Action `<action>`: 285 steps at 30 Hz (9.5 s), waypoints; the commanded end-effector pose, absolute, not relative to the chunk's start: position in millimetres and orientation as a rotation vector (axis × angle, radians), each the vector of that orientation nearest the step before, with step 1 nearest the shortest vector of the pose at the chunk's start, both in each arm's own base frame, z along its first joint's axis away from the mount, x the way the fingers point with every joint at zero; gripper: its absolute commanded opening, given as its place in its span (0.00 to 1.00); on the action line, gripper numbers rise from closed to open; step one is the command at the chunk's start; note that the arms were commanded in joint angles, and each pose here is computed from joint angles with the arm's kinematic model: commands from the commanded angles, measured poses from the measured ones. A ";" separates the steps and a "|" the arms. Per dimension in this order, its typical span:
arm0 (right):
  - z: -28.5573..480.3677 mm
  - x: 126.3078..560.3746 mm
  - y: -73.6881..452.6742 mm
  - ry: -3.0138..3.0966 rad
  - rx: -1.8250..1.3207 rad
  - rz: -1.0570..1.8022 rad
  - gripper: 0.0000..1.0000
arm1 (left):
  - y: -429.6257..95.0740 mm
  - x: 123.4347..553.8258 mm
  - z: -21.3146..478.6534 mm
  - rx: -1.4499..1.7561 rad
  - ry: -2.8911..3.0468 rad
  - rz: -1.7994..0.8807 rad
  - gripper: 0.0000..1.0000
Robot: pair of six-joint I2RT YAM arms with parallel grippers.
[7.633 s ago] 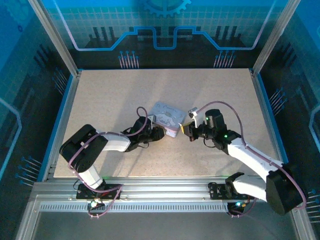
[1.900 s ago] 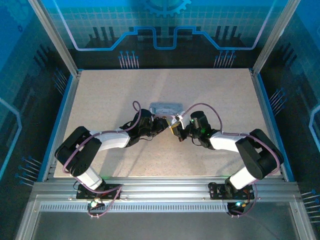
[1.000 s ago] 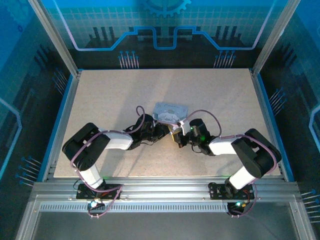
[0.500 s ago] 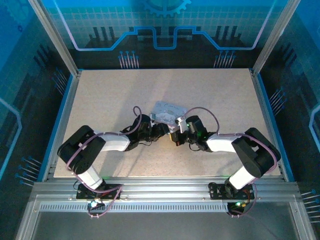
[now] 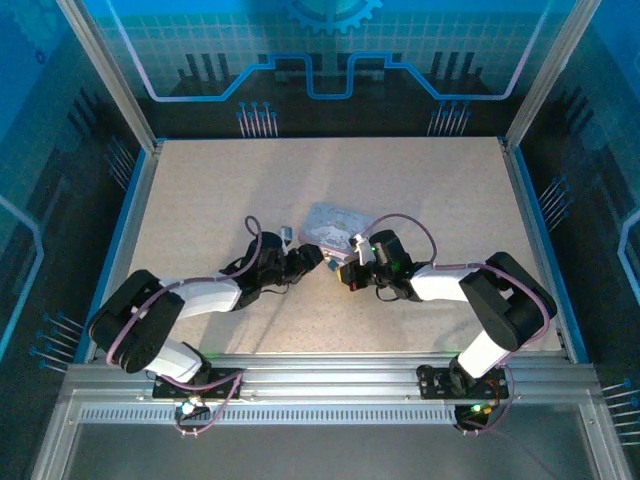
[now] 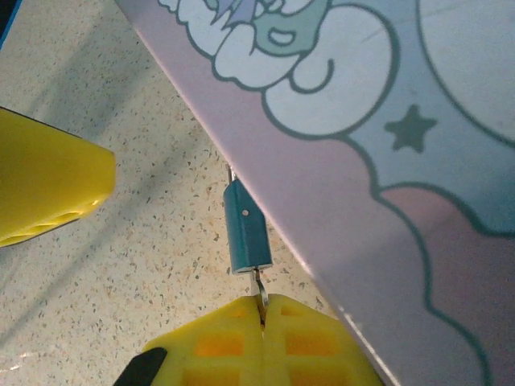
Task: Unlock the padlock with the key
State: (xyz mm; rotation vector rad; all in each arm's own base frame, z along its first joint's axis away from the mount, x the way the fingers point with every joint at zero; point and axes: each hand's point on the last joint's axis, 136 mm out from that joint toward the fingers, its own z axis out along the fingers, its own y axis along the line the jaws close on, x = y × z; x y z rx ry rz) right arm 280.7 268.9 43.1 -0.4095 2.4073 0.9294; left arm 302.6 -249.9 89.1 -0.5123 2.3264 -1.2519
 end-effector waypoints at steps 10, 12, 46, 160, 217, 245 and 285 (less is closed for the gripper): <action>57.6 274.2 277.4 2.409 -0.301 1.027 0.00 | -218.3 288.6 73.6 -0.598 2.329 -1.221 0.63; 58.6 273.0 278.4 2.418 -0.283 1.034 0.00 | -219.2 286.9 71.1 -0.604 2.330 -1.238 0.63; 59.3 271.4 286.7 2.466 -0.211 1.071 0.00 | -279.6 307.9 60.6 -0.559 2.290 -1.466 0.54; 113.6 250.4 291.0 1.455 -1.349 0.059 0.74 | -289.4 319.5 103.2 -0.697 2.215 -1.459 0.00; 99.2 299.1 290.3 1.689 -0.832 0.185 0.00 | -296.6 316.5 95.9 -0.693 2.235 -1.460 0.00; 56.0 288.6 281.2 1.935 -0.404 0.491 0.00 | -299.5 313.8 59.4 -0.682 2.300 -1.404 0.22; 4.7 291.1 234.0 2.209 0.045 0.916 0.06 | -207.3 323.8 107.4 -0.626 2.309 -1.076 0.55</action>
